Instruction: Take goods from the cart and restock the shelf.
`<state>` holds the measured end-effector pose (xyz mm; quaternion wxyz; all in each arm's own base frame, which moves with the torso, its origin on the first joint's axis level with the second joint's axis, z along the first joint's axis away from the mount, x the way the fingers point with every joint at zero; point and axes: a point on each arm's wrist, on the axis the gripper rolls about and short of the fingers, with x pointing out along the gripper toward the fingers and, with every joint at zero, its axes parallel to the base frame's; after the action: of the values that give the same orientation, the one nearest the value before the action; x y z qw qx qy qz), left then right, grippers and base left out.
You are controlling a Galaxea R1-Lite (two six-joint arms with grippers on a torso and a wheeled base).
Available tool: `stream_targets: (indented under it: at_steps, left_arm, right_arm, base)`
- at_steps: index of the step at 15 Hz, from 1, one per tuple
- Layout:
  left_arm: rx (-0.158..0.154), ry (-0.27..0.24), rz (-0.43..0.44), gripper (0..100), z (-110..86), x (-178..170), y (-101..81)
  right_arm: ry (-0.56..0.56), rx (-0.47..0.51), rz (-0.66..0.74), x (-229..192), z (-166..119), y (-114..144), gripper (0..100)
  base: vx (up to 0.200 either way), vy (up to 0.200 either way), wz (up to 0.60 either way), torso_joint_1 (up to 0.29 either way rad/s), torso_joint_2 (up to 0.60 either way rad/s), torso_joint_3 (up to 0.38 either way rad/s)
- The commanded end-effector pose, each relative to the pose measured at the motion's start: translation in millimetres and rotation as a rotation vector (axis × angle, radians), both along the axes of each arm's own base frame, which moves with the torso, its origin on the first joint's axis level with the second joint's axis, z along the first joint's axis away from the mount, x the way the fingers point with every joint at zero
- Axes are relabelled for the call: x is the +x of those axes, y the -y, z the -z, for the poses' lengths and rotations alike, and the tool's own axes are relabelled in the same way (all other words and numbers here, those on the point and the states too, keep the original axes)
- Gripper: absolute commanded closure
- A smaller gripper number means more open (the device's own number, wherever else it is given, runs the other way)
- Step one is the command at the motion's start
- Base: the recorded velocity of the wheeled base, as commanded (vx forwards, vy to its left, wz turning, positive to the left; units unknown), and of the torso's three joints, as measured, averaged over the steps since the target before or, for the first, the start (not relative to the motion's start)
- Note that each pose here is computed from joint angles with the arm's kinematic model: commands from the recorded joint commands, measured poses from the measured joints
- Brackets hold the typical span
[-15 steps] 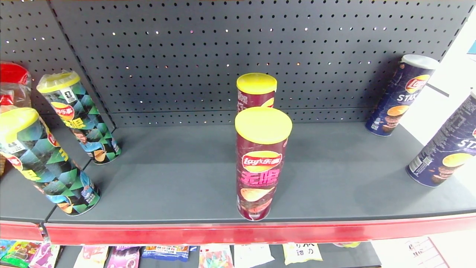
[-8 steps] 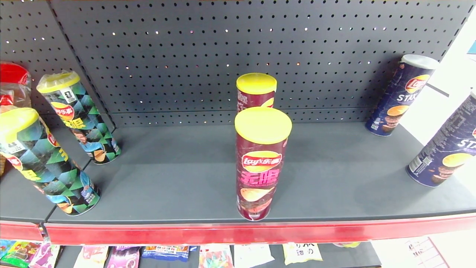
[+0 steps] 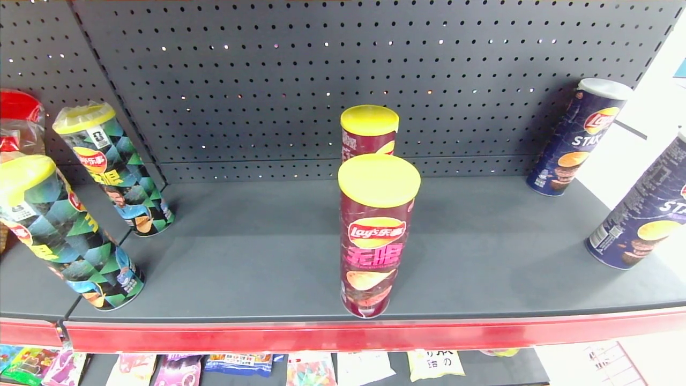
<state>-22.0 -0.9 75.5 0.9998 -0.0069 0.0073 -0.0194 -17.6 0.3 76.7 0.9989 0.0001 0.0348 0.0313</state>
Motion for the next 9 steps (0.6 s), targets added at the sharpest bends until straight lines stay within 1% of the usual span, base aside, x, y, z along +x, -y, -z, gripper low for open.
stream_targets:
  at_steps: [1, 3, 9]
  left_arm:
    - [0.0, 0.011, -0.002, 0, 0.3, -0.8, 0.0]
    - [0.0, 0.011, -0.002, 0, 0.3, -0.8, 0.0]
    - [0.0, 0.011, -0.002, 0, 0.3, -0.8, 0.0]
  right_arm:
    - [0.068, -0.001, 0.029, -5.2, 1.4, -0.2, 0]
    - [0.067, -0.002, 0.056, -5.1, 1.4, 0.3, 0]
    - [0.067, -0.003, 0.055, -5.1, 1.4, 0.3, 0]
  base:
    - [0.0, 0.0, 0.0, 0.0, 0.0, 0.0]
    - [0.0, 0.0, 0.0, 0.0, 0.0, 0.0]
    - [0.0, 0.0, 0.0, 0.0, 0.0, 0.0]
